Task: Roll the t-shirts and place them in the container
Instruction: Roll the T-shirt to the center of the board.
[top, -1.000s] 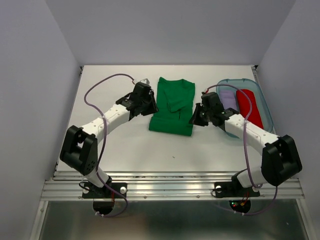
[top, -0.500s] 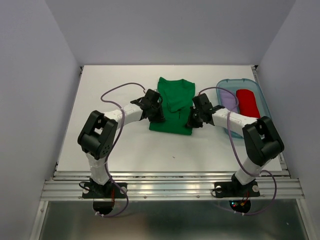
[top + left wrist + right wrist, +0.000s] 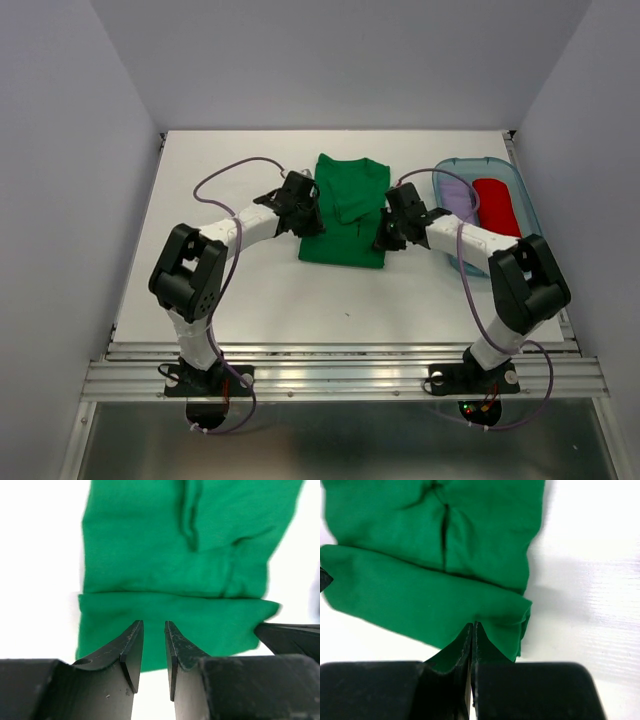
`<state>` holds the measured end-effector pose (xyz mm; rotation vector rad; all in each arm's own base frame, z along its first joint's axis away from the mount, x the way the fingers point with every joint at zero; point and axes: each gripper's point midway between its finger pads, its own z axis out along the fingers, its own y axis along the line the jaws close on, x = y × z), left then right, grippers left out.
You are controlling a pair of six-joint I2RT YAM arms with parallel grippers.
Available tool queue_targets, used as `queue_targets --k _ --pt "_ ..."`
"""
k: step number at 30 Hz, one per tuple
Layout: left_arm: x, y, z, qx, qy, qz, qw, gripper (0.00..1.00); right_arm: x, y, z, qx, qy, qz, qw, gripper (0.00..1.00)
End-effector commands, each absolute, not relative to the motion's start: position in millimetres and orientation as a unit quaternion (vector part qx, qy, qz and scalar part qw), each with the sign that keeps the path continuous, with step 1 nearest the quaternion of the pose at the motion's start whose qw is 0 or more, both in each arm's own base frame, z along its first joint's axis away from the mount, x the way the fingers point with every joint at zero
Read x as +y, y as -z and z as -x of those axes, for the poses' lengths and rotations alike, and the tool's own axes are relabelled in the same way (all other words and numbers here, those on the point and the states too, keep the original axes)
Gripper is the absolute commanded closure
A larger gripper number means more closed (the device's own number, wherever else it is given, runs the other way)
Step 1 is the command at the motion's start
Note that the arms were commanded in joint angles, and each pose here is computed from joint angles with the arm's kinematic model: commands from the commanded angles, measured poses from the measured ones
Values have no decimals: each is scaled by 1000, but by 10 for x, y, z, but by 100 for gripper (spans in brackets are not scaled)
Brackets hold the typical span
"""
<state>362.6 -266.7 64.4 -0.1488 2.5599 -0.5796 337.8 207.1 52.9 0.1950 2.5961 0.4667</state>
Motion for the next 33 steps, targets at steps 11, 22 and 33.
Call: queue_targets --k 11,22,33 --pt "-2625 -529 -3614 941 210 60 258 65 1961 -277 -3565 956 -123 -73 257 99" --pt "-2492 -190 -3302 955 193 46 218 65 1819 -67 -3524 964 -81 -50 249 99" --pt "-2697 -298 -2482 955 225 21 195 65 1978 -182 -3889 955 -85 34 282 99"
